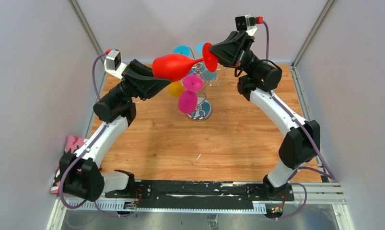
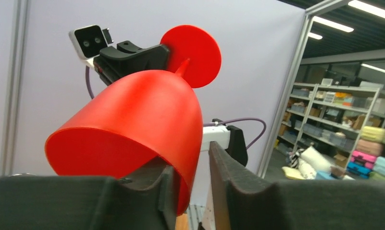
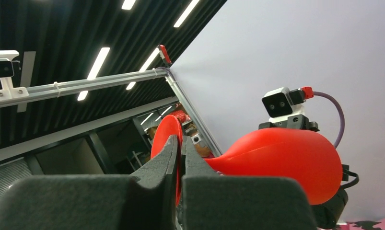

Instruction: Take the wine glass off the wine glass rack

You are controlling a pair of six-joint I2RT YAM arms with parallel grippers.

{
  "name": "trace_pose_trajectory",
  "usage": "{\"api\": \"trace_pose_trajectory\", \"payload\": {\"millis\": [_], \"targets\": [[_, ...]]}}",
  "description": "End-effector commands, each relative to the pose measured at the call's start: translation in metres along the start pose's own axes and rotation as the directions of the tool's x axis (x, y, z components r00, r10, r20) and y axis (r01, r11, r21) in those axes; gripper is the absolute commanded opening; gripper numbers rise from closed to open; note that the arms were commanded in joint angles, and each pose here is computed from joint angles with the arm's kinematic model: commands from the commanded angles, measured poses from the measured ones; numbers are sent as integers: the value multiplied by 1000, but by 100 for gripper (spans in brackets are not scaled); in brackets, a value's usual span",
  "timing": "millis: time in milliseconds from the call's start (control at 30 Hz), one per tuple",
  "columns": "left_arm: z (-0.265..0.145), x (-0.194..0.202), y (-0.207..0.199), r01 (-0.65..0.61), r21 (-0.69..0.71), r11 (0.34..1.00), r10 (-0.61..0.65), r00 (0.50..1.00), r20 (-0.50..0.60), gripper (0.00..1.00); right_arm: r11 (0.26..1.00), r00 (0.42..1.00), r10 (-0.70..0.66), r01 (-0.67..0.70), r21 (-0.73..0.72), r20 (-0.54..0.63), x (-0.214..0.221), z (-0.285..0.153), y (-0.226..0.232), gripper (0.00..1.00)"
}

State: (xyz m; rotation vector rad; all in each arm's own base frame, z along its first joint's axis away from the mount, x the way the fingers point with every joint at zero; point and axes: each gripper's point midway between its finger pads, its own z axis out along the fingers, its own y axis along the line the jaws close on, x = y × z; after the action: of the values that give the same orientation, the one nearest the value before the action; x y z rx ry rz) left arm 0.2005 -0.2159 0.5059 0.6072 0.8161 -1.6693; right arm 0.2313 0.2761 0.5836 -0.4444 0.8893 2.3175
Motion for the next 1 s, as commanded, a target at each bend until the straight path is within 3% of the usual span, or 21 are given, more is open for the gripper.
{"api": "trace_pose_trajectory", "payload": {"millis": [0, 100, 300, 333, 433, 467, 567, 633, 733, 867, 967], "targets": [[2, -1, -16, -37, 54, 998, 37, 999, 4, 23, 998, 999, -32, 30, -51, -41, 14, 0, 7, 0], [2, -1, -10, -15, 45, 999, 14, 1000, 7, 0, 999, 999, -25, 23, -38, -45, 17, -2, 5, 0], [1, -8, -6, 17, 14, 1000, -17, 999, 50, 0, 1000, 999, -15, 15, -13, -51, 20, -6, -1, 2], [0, -11, -5, 20, -10, 1000, -19, 998, 59, 0, 1000, 999, -17, 17, -9, -47, 19, -7, -2, 13], [-4, -26, -8, -21, -88, 996, 29, 995, 97, 0, 999, 999, -42, 42, 17, -28, 14, -13, -5, 57], [-5, -31, -10, -43, -121, 992, 56, 993, 104, 0, 998, 998, -51, 52, 26, -20, 11, -16, -5, 67], [-8, -46, -11, -132, -283, 950, 161, 983, 85, 0, 996, 998, -66, 65, 63, 11, 0, -27, -5, 82], [-15, -57, -15, -245, -417, 875, 287, 957, 38, 0, 996, 998, -59, 57, 69, 29, -6, -34, -4, 85], [-45, -76, 3, -310, -690, 654, 352, 932, -85, 0, 997, 998, -29, 25, 71, 55, -13, -46, -5, 86], [-121, -104, 14, -325, -931, 168, 294, 917, -268, 0, 993, 996, -38, 28, 118, 83, -24, -66, -12, 86], [-173, -116, 6, -334, -928, -163, 179, 915, -361, 0, 987, 995, -63, 50, 150, 83, -27, -74, -15, 86]]}}
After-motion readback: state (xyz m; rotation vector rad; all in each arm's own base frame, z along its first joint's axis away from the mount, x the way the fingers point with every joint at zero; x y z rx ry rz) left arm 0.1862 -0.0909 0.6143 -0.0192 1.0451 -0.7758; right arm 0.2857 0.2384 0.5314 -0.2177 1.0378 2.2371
